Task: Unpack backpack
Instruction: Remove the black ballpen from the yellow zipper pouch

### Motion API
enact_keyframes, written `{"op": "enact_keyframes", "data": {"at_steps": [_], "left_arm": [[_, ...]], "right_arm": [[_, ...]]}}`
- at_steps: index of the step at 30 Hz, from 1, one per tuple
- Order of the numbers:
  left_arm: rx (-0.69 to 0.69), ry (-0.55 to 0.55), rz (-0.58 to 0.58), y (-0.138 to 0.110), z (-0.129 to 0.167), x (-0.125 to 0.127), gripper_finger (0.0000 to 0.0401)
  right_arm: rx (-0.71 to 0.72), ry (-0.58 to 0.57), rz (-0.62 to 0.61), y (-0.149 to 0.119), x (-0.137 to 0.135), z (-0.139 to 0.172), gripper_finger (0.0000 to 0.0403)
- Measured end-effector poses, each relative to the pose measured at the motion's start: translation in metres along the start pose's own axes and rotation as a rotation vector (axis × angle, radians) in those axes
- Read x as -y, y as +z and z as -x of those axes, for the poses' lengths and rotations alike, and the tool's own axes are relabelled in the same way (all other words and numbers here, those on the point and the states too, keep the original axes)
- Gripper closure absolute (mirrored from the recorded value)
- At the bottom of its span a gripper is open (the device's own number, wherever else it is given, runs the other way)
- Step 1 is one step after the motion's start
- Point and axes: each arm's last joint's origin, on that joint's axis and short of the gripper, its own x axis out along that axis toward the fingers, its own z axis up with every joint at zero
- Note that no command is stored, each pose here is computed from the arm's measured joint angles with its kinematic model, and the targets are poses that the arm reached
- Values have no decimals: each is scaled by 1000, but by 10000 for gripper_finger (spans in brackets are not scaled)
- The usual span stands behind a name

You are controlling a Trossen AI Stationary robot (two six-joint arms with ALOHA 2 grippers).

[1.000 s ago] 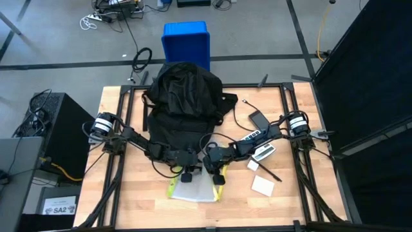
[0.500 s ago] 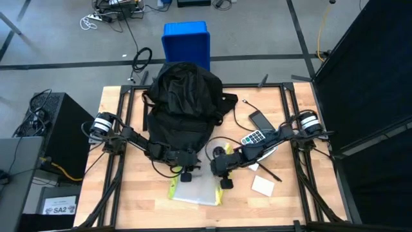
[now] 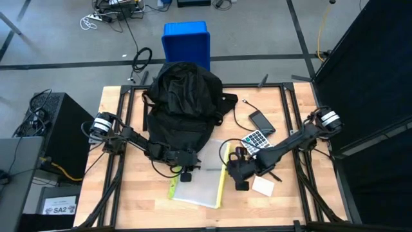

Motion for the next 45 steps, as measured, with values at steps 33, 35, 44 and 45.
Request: {"op": "enact_keyframes", "data": {"at_steps": [33, 35, 44, 45], "left_arm": [[11, 0, 6, 0, 0, 0, 314], [11, 0, 6, 0, 0, 0, 314], [15, 0, 3, 0, 0, 0, 314], [18, 2, -4, 1, 0, 0, 314]], "right_arm": [[-236, -320, -369, -63, 36, 75, 314], [-235, -315, -371, -62, 35, 75, 288], [25, -215, -335, -41, 23, 66, 209], [79, -190, -310, -36, 20, 63, 208]]}}
